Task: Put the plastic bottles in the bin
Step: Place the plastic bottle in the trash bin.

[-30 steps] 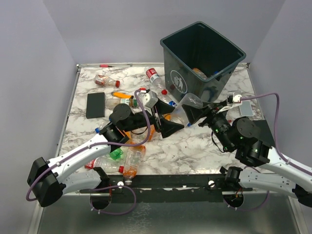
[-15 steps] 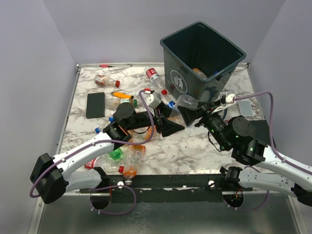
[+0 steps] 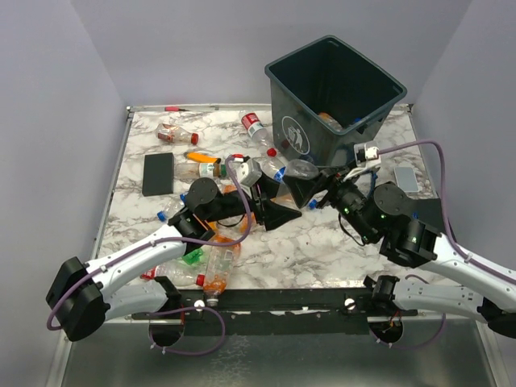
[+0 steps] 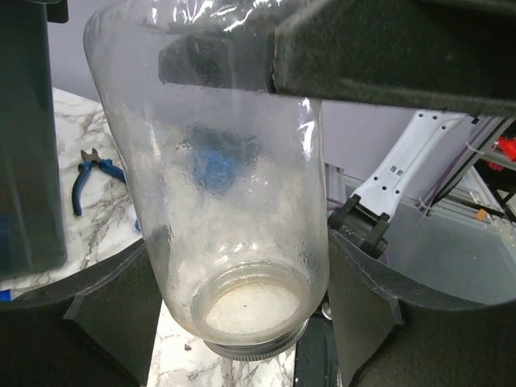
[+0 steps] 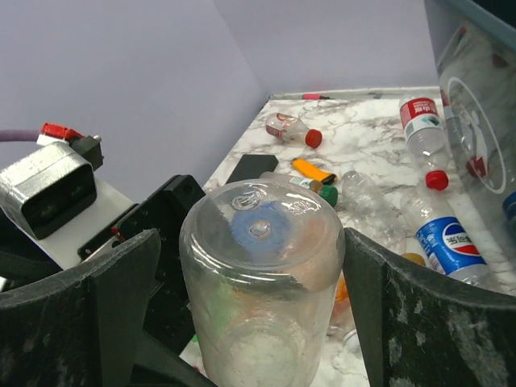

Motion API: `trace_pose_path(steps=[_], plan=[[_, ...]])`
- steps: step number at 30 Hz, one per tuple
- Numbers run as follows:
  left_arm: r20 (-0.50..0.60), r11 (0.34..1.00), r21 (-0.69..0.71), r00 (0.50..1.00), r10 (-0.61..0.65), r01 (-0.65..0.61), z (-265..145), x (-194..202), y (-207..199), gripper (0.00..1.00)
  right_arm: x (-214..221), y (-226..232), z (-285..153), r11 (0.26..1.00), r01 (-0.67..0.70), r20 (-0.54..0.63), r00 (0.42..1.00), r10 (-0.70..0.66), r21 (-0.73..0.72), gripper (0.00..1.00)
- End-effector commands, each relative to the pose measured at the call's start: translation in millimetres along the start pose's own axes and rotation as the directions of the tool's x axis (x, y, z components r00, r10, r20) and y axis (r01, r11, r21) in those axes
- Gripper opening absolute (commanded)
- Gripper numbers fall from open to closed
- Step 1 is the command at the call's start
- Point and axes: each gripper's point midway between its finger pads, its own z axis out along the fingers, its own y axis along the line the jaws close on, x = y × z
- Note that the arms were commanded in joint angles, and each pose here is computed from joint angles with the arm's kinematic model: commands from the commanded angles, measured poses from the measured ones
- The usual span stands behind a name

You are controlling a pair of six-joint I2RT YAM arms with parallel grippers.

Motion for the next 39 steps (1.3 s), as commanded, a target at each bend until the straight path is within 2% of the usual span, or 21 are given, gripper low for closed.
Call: trace_pose_path(steps=[1, 12, 17, 20, 23, 25, 26, 29, 30, 35, 39], plan=[[0.081, 0.997, -0.045, 0.995, 0.061, -0.057, -2.8, -15.4, 4.0, 0.28, 16.0, 23.8, -0.2, 0.992, -0.113, -0.124, 0.987, 0.105, -0.058, 0.95], [0.135, 0.990, -0.097, 0.984, 0.112, -0.099, -13.9, -25.2, 6.9, 0.18, 48.2, 21.0, 9.7, 0.994, -0.108, -0.269, 0.957, 0.111, 0.026, 0.94], [0.142, 0.990, -0.096, 0.983, 0.118, -0.105, -16.0, -26.8, 4.7, 0.15, 55.2, 11.7, 8.0, 0.994, -0.088, -0.282, 0.954, 0.103, 0.064, 0.93], [0.137, 0.990, -0.091, 0.984, 0.116, -0.104, -16.0, -25.1, 4.1, 0.15, 53.5, 13.7, 8.1, 0.995, -0.089, -0.275, 0.957, 0.099, 0.048, 0.84], [0.137, 0.990, -0.092, 0.984, 0.115, -0.103, -16.4, -24.1, 4.1, 0.17, 45.6, 18.4, 8.5, 0.995, -0.103, -0.239, 0.965, 0.103, 0.015, 0.69], [0.137, 0.990, -0.098, 0.984, 0.115, -0.102, -17.6, -23.4, 4.9, 0.26, 38.9, 20.5, 7.8, 0.994, -0.107, -0.212, 0.972, 0.104, -0.004, 0.61], [0.138, 0.989, -0.104, 0.984, 0.115, -0.101, -18.7, -22.9, 5.5, 0.36, 35.9, 21.5, 7.9, 0.994, -0.106, -0.201, 0.974, 0.101, -0.011, 0.57], [0.151, 0.987, -0.125, 0.982, 0.117, -0.098, -21.7, -25.0, 6.7, 0.85, 19.6, 24.8, 6.8, 0.995, -0.097, -0.155, 0.984, 0.091, -0.034, 0.52], [0.158, 0.985, -0.140, 0.980, 0.118, -0.096, -23.3, -26.1, 8.3, 0.97, 11.4, 24.9, 6.3, 0.996, -0.087, -0.133, 0.988, 0.082, -0.035, 0.51], [0.201, 0.967, -0.239, 0.969, 0.141, -0.091, -33.7, -34.2, 20.4, 0.99, -61.6, 15.7, 1.4, 0.998, 0.051, 0.032, 0.998, -0.053, 0.043, 0.51], [0.233, 0.932, -0.354, 0.957, 0.175, -0.084, -46.4, -41.3, 37.5, 0.99, -130.4, 2.7, 2.4, 0.955, 0.206, 0.157, 0.958, -0.241, 0.212, 0.50]])
